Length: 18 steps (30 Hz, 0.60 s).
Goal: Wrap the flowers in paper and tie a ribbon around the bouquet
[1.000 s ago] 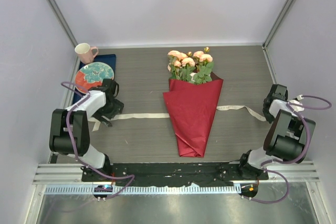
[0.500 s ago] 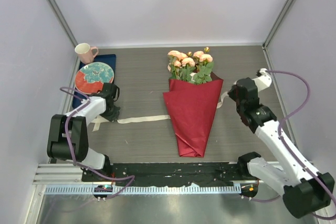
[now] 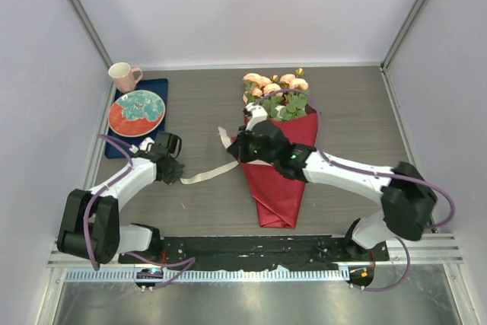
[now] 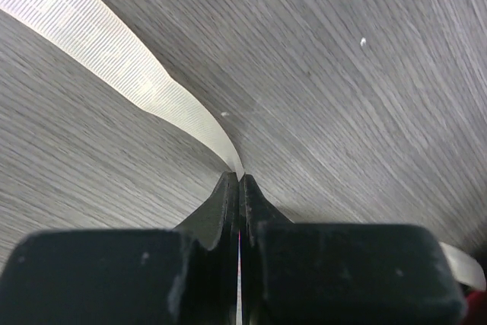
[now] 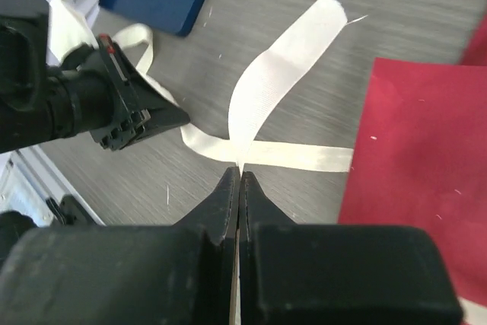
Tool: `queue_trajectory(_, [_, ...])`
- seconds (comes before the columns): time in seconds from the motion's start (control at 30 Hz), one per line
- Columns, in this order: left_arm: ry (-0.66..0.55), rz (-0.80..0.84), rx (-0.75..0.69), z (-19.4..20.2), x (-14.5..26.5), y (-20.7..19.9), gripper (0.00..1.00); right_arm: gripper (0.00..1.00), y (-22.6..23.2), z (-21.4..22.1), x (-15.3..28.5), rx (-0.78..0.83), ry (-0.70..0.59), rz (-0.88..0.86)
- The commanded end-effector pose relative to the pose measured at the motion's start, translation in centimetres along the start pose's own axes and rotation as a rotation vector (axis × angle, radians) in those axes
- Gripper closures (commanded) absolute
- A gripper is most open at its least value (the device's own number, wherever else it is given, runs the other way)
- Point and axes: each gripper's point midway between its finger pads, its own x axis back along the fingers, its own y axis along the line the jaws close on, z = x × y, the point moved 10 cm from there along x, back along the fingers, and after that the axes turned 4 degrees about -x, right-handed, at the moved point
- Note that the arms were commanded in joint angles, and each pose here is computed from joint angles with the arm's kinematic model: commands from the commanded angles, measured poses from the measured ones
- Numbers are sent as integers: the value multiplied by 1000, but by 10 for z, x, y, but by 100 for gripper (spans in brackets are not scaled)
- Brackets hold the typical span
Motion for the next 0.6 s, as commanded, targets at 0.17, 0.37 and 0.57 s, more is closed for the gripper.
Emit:
queue_trajectory(0.17, [48,312,-81,11,23,-4,100,97,17,17,-71,98,126,-174])
queue_trajectory(0.37, [55,467,-127,12,54,-5,100,97,13,28,-103,109,167,-132])
queue_trajectory(0.57, [112,674,-250,16,85,-26,100,50,3,24,-105,69,218,15])
